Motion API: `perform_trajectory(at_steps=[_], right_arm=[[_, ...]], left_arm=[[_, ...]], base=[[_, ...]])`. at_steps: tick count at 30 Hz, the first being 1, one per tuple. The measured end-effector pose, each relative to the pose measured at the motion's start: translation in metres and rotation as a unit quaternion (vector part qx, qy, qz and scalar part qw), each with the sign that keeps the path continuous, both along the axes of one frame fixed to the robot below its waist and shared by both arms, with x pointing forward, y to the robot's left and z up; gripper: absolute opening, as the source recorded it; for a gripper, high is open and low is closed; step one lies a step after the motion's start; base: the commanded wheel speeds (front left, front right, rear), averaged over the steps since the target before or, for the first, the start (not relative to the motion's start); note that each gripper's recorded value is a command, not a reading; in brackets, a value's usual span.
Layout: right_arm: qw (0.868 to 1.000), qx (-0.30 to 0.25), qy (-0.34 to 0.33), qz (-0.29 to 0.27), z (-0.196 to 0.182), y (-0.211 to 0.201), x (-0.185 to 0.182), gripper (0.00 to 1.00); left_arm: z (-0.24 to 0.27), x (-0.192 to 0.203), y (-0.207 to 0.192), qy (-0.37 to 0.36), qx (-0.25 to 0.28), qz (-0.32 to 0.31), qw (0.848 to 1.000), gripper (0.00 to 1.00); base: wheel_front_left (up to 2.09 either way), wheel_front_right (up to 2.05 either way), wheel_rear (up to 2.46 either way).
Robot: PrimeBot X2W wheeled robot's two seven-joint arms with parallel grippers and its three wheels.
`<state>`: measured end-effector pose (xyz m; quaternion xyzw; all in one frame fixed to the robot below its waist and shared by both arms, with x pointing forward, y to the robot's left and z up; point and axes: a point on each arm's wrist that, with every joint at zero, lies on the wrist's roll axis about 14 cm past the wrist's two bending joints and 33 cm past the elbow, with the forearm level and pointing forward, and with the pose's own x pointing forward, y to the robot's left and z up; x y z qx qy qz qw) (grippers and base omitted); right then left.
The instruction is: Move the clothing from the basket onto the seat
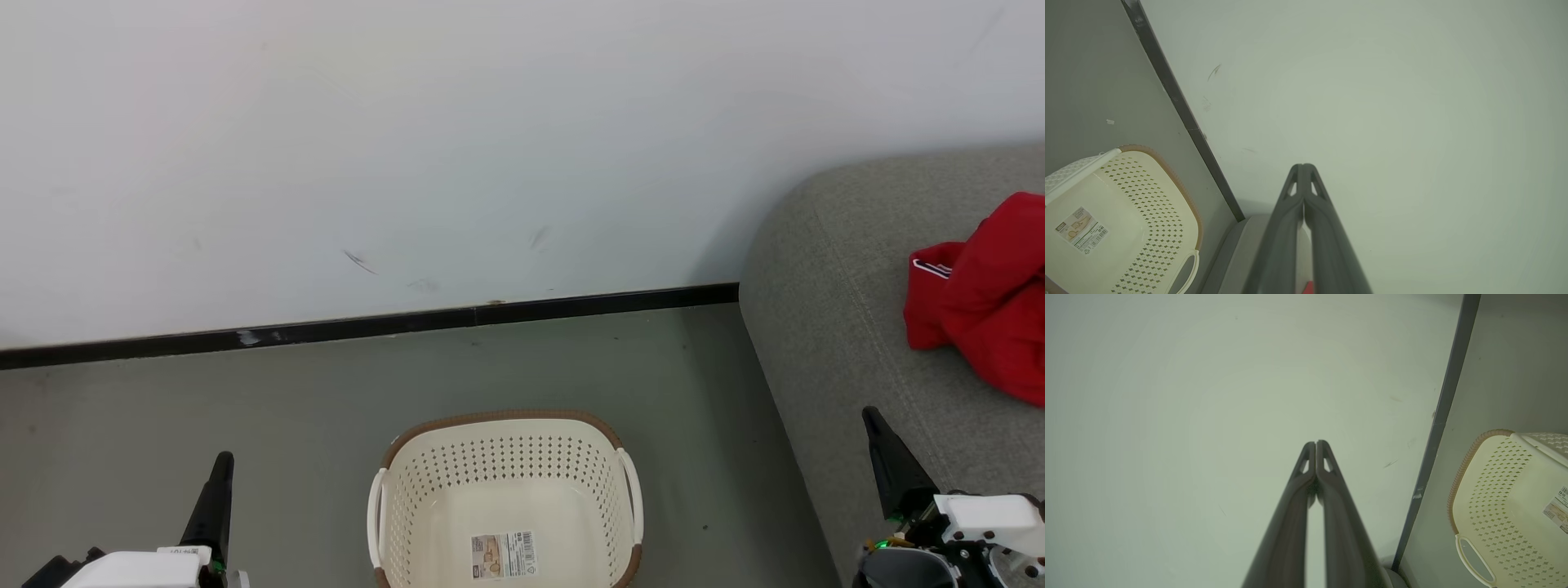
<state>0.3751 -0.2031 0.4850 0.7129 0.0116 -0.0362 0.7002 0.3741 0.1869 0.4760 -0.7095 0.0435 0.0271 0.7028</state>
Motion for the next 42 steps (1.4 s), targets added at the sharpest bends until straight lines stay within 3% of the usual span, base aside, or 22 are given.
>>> perform_trajectory(at_steps=[42], right_arm=[[1.0, 0.001, 0.004, 0.0, -0.0026, -0.0013, -0.0006, 0.0]], left_arm=[[0.0001, 0.0008, -0.0003, 0.0, -0.001, 0.0, 1.0, 0.0]], base=[[0.0, 0.0, 0.0]])
